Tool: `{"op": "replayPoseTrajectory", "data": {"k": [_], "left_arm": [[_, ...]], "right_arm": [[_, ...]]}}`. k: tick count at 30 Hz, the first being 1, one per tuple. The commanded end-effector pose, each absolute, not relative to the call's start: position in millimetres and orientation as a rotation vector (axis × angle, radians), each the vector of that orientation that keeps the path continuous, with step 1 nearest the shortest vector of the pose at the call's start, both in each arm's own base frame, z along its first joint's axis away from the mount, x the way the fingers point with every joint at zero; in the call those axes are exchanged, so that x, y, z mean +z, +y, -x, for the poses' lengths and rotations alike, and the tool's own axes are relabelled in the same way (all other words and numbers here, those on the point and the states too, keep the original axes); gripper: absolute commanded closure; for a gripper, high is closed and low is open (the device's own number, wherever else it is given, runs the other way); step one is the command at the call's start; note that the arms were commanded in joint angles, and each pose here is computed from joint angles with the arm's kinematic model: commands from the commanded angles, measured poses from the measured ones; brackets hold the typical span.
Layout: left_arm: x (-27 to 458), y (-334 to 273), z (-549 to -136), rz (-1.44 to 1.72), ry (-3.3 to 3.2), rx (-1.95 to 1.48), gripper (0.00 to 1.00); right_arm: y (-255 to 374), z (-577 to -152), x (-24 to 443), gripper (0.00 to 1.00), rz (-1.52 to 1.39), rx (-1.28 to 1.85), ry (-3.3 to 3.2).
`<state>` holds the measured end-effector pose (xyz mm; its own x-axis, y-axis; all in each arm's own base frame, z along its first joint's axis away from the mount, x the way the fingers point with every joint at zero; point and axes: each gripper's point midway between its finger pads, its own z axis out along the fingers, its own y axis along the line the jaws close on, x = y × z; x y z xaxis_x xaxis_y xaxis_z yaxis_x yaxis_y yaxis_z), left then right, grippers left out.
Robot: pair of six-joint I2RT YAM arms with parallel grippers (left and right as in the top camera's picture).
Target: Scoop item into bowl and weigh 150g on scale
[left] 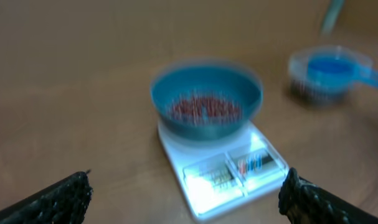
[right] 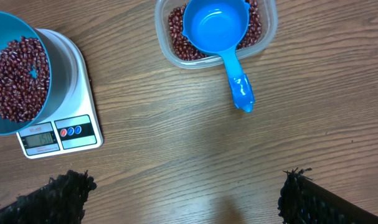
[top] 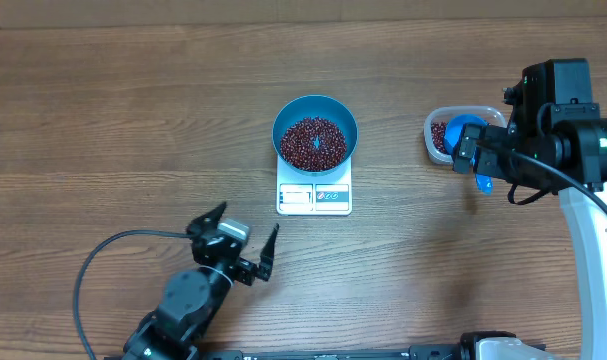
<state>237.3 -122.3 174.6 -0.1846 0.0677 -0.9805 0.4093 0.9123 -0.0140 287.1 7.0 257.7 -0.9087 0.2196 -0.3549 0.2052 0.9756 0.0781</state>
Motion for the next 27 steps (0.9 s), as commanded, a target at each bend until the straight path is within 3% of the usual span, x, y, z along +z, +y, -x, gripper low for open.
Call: {"op": "replayPoseTrajectory", "data": {"k": [1, 18, 27], "left_arm": [[192.6, -111.7, -239.3, -0.328, 1.640, -0.322, 0.00], [256.6, -58.0, -225.4, -0.202, 1.259, -0.239, 0.00], [256.8, -35.0, -228.5, -0.128, 1.230, -0.213, 0.00]], "right_arm": [[4.6, -291.1, 265.0, 0.00, -0.290, 0.042, 2.728], [4.6, -291.1, 265.0, 0.00, -0.290, 0.042, 2.728], [4.6, -291.1, 265.0, 0.00, -0.290, 0.042, 2.728]]}}
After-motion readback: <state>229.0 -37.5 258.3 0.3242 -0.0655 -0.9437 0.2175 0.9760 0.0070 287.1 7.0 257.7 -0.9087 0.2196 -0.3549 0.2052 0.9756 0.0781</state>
